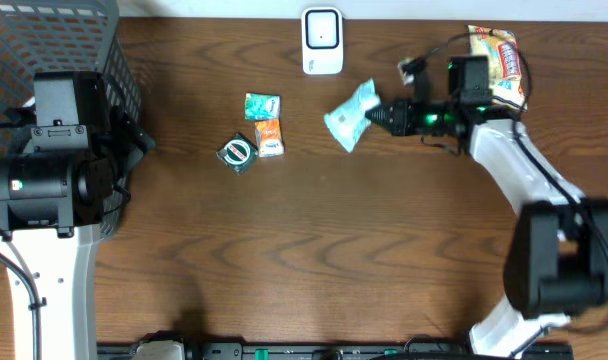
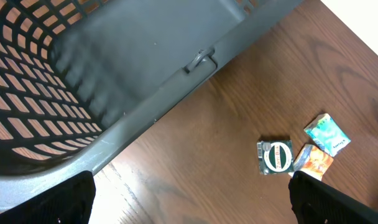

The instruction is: Scan the item barcode

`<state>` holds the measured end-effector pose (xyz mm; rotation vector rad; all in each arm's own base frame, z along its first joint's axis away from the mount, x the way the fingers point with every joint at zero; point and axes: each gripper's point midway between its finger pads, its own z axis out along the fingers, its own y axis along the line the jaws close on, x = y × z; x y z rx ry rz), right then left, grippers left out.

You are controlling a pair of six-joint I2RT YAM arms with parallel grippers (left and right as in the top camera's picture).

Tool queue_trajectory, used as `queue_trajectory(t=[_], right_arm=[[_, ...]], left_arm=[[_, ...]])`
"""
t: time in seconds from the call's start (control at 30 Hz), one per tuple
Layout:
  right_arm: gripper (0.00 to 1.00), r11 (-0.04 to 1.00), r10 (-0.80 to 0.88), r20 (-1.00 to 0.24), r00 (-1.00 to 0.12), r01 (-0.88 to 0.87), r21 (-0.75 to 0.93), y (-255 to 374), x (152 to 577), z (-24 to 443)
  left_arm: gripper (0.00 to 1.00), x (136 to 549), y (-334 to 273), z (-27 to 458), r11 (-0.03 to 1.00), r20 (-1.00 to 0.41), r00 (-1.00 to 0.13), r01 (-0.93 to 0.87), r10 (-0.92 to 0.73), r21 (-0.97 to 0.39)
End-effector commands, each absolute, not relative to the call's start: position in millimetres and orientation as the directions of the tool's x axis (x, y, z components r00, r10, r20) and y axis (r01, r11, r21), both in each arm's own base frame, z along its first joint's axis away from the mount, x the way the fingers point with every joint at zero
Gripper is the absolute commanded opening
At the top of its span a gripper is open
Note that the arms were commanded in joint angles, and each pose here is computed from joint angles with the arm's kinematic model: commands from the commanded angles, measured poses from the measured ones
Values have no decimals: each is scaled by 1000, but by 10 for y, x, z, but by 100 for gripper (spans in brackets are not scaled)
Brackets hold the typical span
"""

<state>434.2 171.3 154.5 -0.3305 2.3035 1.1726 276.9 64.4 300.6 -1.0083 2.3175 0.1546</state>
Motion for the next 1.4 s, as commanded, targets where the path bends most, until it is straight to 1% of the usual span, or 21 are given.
queue_trajectory(t=[0.0,0.13,0.23,0.3,0.33,0.4,0.47,0.63,0.87,1.37], right_arm=[[1,510,-19,-698,-716,-608,609,1914,4208,2210],[1,479,-15,-755,-655,-668,570,2086,4081,2583],[1,456,-26,-764,-645,-687,565,2219,4020,2636],[1,500,-36,-761,-647,-672,547,2278,4040,2568],[1,572,-39,-756,-654,-635,520,2266,4105,2469],[1,651,-45,-747,-663,-587,482,2243,4162,2351],[1,676,-54,-740,-670,-570,467,2259,4158,2298],[1,666,-74,-732,-677,-580,469,2355,4087,2272],[1,670,-123,-715,-688,-589,452,2327,4010,2167],[1,680,-125,-713,-690,-583,445,2311,4016,2150]], left_arm=[[98,2758,680,3025,694,-574,-519,-709,-633,-124],[98,2758,680,3025,694,-574,-519,-709,-633,-124],[98,2758,680,3025,694,-574,-519,-709,-633,-124],[98,2758,680,3025,694,-574,-519,-709,-633,-124],[98,2758,680,3025,694,-574,-519,-709,-633,-124],[97,2758,680,3025,694,-574,-519,-709,-633,-124],[98,2758,680,3025,694,-574,-519,-709,-633,-124],[98,2758,680,3025,694,-574,-519,-709,-633,-124],[98,2758,680,3025,694,-574,-519,-709,-633,-124],[98,2758,680,3025,694,-574,-519,-709,-633,-124]])
